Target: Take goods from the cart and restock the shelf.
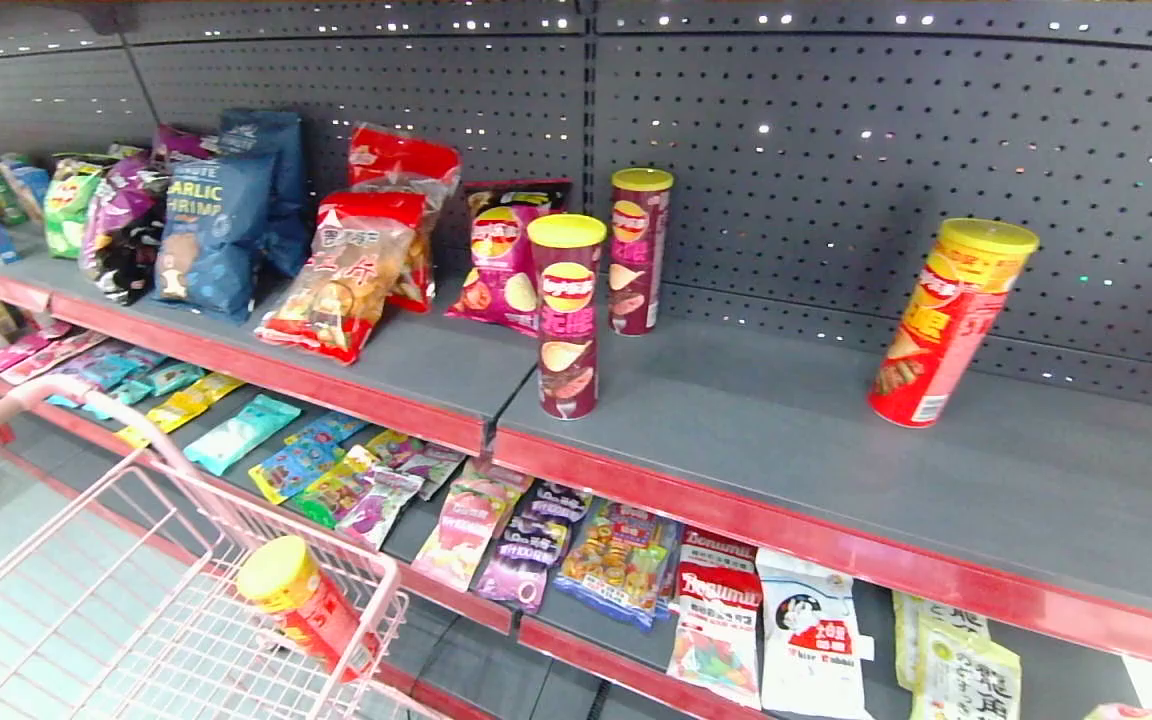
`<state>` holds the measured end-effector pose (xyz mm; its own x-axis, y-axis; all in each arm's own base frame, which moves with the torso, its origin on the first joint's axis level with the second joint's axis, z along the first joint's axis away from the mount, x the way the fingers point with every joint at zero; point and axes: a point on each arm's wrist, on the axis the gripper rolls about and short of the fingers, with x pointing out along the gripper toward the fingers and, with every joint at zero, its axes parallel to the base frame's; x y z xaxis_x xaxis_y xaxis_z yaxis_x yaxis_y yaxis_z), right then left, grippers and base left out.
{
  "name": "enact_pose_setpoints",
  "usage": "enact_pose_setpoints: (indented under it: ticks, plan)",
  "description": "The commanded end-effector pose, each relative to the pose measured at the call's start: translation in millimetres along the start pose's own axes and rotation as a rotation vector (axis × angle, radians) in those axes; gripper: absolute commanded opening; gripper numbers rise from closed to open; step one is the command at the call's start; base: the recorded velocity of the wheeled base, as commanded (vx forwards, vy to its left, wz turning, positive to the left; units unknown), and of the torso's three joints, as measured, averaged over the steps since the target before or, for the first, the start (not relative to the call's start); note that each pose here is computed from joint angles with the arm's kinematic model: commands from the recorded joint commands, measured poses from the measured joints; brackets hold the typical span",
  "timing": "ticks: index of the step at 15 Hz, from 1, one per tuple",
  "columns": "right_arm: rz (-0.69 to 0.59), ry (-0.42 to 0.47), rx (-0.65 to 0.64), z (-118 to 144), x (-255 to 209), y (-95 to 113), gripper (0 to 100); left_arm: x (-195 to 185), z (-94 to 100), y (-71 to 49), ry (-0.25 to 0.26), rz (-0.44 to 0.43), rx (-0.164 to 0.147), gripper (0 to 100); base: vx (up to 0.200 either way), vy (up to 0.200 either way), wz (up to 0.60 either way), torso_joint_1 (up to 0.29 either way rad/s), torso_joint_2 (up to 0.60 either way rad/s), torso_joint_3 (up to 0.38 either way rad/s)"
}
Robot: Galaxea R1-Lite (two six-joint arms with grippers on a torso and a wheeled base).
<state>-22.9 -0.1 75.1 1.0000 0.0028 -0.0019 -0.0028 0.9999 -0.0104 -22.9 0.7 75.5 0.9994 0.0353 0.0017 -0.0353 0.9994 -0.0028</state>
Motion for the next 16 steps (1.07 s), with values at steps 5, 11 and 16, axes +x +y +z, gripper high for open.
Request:
enact_pose_setpoints:
  ticks: [5,11,16]
  plan:
    - [-0.001,0.001,0.004,0.0,0.1,0.0,100,0.1,0.1,0.0,0.000,0.003,0.000,100,0.000,0.000,0.24,0.000,0.00,0.002]
    - [-0.001,0.001,0.006,0.0,0.1,0.0,100,0.1,0.1,0.0,0.000,0.000,0.000,100,0.000,0.000,0.00,-0.041,0.10,0.054]
    - [-0.001,0.001,0.007,0.0,0.1,0.0,100,0.1,-0.1,0.0,0.002,0.002,0.000,100,0.000,0.000,0.00,-0.146,0.36,0.215]
